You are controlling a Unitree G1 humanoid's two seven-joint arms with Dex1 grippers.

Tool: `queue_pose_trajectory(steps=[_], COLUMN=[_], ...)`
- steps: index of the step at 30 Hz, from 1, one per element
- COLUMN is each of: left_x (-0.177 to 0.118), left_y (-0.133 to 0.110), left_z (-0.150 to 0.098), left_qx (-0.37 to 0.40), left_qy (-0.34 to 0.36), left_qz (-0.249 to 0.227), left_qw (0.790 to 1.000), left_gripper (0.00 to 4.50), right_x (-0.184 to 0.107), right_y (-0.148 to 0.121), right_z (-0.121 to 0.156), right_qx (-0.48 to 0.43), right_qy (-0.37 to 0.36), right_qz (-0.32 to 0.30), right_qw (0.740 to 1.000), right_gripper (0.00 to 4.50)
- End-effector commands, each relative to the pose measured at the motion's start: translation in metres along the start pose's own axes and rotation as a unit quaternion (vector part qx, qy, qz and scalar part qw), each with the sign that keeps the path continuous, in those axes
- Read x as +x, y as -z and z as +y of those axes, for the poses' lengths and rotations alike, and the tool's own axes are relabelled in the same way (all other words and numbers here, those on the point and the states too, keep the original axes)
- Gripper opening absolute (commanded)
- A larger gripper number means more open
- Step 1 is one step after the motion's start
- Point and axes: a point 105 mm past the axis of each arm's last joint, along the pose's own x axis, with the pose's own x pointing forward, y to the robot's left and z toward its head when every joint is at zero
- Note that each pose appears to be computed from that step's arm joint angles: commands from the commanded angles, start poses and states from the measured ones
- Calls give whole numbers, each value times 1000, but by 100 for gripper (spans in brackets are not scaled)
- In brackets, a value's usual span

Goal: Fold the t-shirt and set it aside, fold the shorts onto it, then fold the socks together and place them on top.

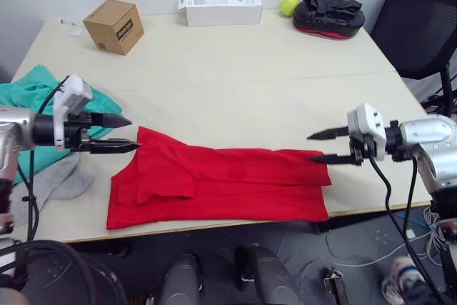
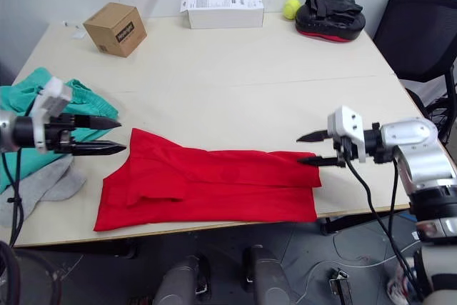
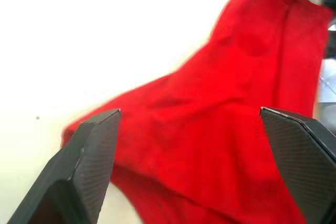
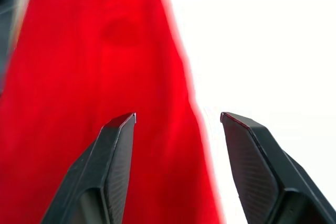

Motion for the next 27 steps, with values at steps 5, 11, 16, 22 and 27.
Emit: queue_pose_trajectory(steps=[5, 11, 16, 22, 27], left_x=[35, 58, 68, 65, 53], left_y=[5, 38, 47, 49, 59], left_z=[-22, -4, 13, 25, 33], left_qx=[47, 65, 58, 48, 38], left_qy=[73, 8, -36, -59, -77], left_qz=[11, 71, 79, 77, 85], left_qw=[996, 995, 995, 994, 993], left_gripper=[213, 16, 4, 4, 4], right_x=[45, 82, 95, 78, 35], right_y=[-25, -18, 11, 40, 68], right_z=[19, 38, 39, 26, 16], right_qx=[7, -1, -18, -28, -2], right_qy=[-25, -15, 28, 87, 134], right_qz=[-43, -17, 47, 110, 165], right_qw=[999, 1000, 998, 990, 977], right_gripper=[56, 0, 0, 0, 0])
